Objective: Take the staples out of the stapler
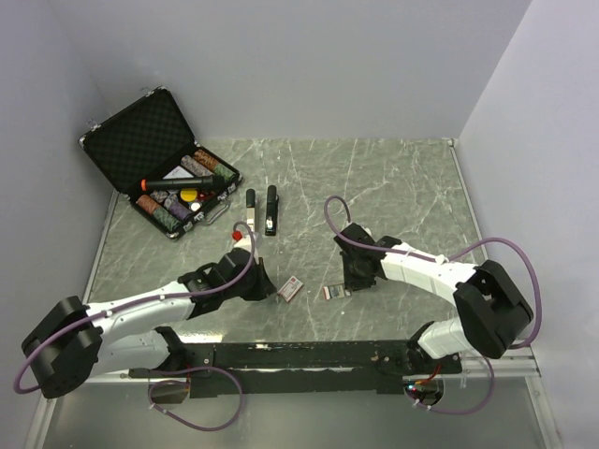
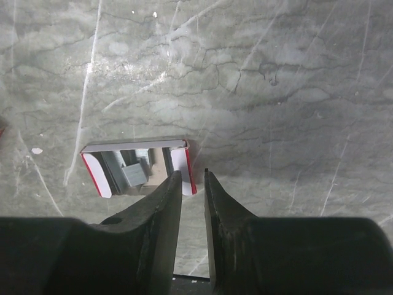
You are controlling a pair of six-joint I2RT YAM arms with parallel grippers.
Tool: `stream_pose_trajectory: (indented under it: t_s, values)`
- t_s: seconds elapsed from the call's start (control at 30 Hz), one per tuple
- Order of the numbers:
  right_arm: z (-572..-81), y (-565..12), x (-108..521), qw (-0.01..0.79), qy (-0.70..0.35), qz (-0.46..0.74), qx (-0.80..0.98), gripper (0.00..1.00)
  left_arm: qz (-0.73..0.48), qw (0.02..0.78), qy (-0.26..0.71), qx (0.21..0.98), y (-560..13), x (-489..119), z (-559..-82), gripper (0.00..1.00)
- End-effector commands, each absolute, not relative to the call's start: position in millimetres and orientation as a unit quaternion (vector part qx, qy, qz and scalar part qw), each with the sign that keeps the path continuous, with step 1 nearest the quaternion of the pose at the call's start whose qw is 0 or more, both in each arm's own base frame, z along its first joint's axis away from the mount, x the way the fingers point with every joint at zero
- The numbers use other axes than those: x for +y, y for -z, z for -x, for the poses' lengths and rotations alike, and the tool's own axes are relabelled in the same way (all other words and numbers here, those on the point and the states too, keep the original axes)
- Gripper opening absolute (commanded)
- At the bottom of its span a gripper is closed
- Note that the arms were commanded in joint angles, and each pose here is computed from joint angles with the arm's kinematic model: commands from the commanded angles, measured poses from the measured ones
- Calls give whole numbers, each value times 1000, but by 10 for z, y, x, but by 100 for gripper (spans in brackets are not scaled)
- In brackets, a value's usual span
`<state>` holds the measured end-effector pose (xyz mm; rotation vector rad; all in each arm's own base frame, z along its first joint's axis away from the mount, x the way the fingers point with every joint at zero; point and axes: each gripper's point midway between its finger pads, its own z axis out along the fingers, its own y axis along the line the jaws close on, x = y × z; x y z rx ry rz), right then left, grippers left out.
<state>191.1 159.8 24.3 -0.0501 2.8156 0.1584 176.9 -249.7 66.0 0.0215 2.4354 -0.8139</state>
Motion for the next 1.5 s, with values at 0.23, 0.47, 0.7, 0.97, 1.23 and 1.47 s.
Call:
stream_pose_trajectory:
  t_s: [0.23,0.47,0.7,0.97,1.23,1.47]
  values:
    - [-1983,-218,1645,165,-66,13,984,26,-9,286,321,903,-708,-2636,-1779,1]
    - [-1974,-173,1659,159,-66,15,985,23,-11,284,319,904,-683,-2650,-1768,1]
    - [-1962,-134,1652,154,-64,15,986,20,-13,280,319,905,-659,-2666,-1761,1]
    - [-1954,-101,1633,153,-59,14,986,9,-29,266,310,912,-564,-2702,-1695,1]
    - [-2048,-157,1698,160,-63,15,985,0,-35,256,304,917,-425,-2733,-1631,1]
    - [-2230,-237,1805,176,-65,10,982,0,-37,246,301,920,-357,-2756,-1590,1]
